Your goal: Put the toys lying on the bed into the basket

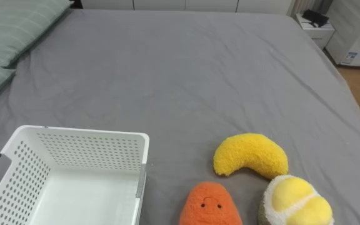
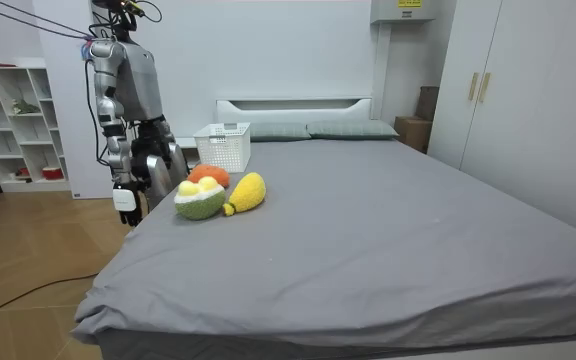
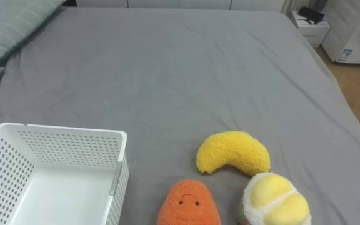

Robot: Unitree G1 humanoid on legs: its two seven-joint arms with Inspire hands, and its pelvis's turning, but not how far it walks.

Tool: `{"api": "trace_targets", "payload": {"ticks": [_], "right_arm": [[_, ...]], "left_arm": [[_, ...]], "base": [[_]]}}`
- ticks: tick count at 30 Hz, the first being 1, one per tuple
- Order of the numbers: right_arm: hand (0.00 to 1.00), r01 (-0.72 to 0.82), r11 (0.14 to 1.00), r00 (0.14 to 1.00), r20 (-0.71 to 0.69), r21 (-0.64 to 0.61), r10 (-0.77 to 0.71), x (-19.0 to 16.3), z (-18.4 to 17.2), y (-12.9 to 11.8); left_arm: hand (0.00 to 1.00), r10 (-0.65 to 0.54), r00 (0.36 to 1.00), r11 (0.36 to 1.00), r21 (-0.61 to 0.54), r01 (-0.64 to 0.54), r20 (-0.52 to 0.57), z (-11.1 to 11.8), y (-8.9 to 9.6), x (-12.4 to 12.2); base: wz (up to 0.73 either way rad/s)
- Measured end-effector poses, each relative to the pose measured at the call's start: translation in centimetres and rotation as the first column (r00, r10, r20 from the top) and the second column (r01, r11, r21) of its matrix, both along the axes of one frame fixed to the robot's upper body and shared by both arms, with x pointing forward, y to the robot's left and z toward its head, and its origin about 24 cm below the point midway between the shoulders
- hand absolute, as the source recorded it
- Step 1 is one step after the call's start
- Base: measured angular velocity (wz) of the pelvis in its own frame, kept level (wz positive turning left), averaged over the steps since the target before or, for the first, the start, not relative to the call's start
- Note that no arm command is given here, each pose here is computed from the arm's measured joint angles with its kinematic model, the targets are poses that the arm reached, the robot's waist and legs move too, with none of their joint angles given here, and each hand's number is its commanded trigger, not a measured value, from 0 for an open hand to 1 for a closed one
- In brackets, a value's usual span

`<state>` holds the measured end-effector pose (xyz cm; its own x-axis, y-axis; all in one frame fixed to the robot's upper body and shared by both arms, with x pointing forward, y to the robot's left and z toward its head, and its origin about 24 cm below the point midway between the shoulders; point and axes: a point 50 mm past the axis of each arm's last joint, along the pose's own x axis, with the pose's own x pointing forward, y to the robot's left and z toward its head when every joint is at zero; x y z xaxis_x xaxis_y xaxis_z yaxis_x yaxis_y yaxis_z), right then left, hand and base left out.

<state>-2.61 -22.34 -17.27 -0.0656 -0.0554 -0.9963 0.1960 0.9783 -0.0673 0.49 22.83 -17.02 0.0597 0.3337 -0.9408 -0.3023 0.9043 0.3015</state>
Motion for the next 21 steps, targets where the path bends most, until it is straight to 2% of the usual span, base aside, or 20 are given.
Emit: {"api": "trace_targets", "payload": {"ticks": [14, 21], "right_arm": [[0.0, -0.021, 0.998, 1.0, -0.002, -0.056, 0.021, -0.1, 0.0, 0.0], [0.0, 0.067, 0.995, 0.997, -0.028, -0.078, -0.07, -0.9, 0.0, -0.2]], "left_arm": [[0.0, 0.008, 1.0, 0.998, 0.069, -0.008, 0.0, 0.1, 0.3, 0.1], [0.0, 0.026, 0.999, 0.996, 0.083, -0.024, -0.028, 0.2, 0.5, -1.1]], "base": [[-0.02], [0.0]]}}
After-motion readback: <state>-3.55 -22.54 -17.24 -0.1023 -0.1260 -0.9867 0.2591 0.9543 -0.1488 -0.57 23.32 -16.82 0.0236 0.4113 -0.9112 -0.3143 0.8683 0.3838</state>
